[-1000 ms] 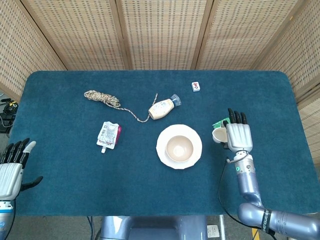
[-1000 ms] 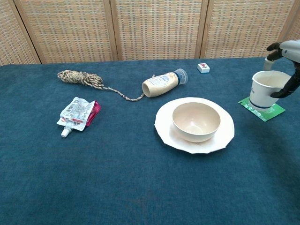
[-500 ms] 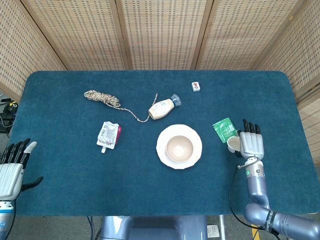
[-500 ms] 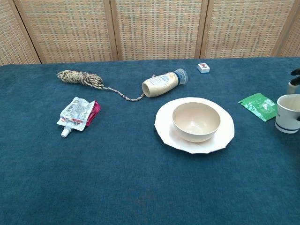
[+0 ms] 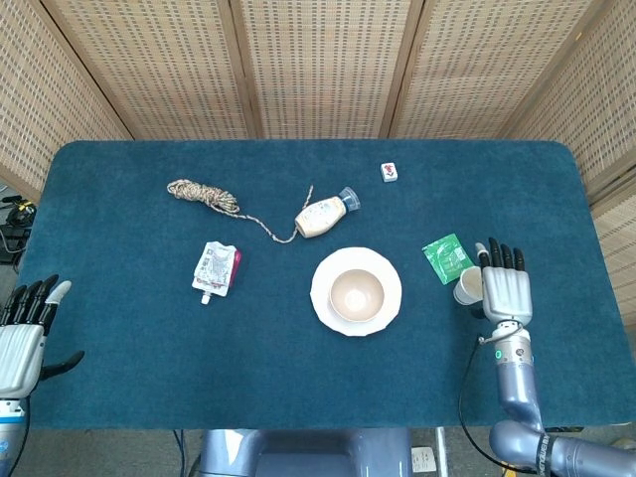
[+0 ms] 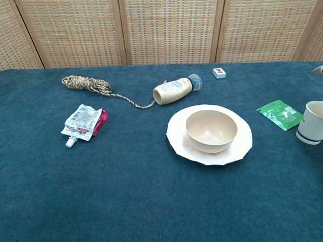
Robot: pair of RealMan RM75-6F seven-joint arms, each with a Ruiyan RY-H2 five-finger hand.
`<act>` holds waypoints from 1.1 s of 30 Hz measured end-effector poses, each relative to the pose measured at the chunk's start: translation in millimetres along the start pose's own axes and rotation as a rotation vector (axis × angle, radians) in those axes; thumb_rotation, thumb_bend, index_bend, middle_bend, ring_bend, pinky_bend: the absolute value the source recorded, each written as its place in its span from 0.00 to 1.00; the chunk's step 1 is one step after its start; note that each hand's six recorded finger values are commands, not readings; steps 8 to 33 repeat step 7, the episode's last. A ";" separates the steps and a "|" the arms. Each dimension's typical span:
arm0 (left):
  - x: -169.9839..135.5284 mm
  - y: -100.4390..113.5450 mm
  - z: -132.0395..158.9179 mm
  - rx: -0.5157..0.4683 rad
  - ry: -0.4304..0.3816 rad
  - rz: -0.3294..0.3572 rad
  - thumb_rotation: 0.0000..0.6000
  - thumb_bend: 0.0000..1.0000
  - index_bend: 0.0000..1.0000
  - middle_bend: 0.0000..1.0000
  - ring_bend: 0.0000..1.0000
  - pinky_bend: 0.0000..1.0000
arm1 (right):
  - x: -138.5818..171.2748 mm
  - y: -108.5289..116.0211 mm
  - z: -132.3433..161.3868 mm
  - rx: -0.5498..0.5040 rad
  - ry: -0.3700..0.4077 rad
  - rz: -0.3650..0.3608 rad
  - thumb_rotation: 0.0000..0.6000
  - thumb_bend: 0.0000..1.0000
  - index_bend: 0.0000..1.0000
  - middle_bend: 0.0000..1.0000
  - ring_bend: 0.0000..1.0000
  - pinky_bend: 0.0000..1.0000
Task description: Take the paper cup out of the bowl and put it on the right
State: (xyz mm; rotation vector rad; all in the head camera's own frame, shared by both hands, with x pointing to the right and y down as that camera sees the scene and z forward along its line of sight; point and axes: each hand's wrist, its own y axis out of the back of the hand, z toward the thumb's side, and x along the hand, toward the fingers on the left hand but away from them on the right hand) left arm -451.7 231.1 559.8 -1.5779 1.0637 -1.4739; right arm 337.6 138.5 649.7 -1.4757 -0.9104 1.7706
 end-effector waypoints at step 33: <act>0.5 -1.1 -0.9 0.011 0.004 0.004 1.00 0.03 0.00 0.00 0.00 0.00 | 43.5 7.9 -2.2 -0.087 0.132 -0.086 1.00 0.22 0.04 0.00 0.00 0.00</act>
